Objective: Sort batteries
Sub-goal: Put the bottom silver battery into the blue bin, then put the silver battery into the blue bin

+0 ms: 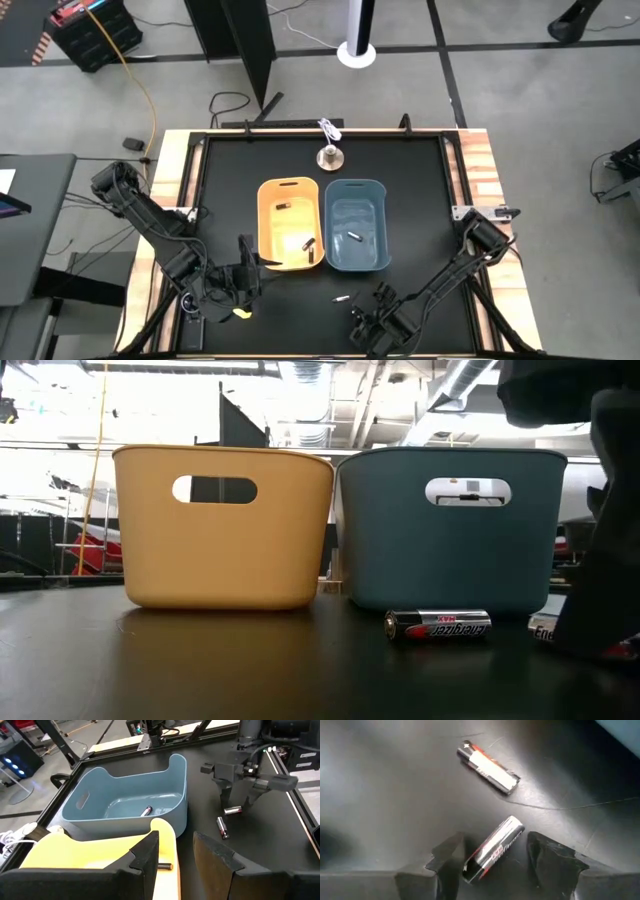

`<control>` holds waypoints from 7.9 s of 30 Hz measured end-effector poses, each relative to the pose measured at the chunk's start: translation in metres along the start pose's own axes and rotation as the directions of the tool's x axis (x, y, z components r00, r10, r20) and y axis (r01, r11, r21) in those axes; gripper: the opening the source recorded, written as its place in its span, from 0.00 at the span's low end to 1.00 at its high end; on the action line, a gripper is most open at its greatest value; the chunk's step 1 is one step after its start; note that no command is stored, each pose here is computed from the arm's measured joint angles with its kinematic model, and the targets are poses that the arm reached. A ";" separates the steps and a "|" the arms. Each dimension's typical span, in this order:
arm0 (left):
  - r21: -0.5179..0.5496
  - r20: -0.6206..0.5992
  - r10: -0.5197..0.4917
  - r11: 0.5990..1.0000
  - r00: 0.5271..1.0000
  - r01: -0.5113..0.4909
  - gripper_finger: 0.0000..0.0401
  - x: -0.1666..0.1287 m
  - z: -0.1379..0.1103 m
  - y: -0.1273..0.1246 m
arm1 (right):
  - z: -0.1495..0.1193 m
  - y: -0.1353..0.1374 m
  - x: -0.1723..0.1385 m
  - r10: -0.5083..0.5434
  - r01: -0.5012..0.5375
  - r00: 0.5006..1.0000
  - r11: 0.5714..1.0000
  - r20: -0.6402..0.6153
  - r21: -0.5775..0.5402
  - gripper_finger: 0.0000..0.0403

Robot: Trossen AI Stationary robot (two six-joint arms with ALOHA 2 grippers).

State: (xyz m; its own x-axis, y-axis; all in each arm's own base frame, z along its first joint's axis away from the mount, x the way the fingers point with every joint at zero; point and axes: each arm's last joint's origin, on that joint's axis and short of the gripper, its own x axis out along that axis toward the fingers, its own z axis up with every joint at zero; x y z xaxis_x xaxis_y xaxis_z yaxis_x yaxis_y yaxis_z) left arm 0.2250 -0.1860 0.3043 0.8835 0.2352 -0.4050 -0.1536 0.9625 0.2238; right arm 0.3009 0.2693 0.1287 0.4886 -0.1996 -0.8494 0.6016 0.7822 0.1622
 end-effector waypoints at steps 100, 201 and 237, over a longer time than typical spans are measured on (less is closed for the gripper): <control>0.005 -0.001 0.000 1.000 1.000 0.000 0.29 0.000 0.000 0.000 | 0.016 0.009 -0.039 -0.137 0.248 0.955 0.855 0.263 -0.455 0.05; -0.026 -0.005 0.013 1.000 1.000 -0.013 0.29 0.004 0.001 0.003 | 0.066 -0.009 0.009 0.169 -0.177 0.982 0.674 -0.083 -0.717 0.53; -0.022 -0.006 0.013 1.000 1.000 -0.013 0.29 0.004 0.001 0.003 | 0.055 -0.007 0.029 0.137 -0.146 0.988 0.697 -0.070 -0.702 0.28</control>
State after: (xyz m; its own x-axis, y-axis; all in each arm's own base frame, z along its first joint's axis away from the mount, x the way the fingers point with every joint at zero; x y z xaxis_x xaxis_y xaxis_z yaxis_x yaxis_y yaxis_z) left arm 0.2284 -0.1819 0.3038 0.8786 0.2488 -0.4077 -0.1752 0.9620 0.2095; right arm 0.3457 0.2251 0.1303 0.5208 -0.0489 -0.8523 -0.0955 0.9888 -0.1151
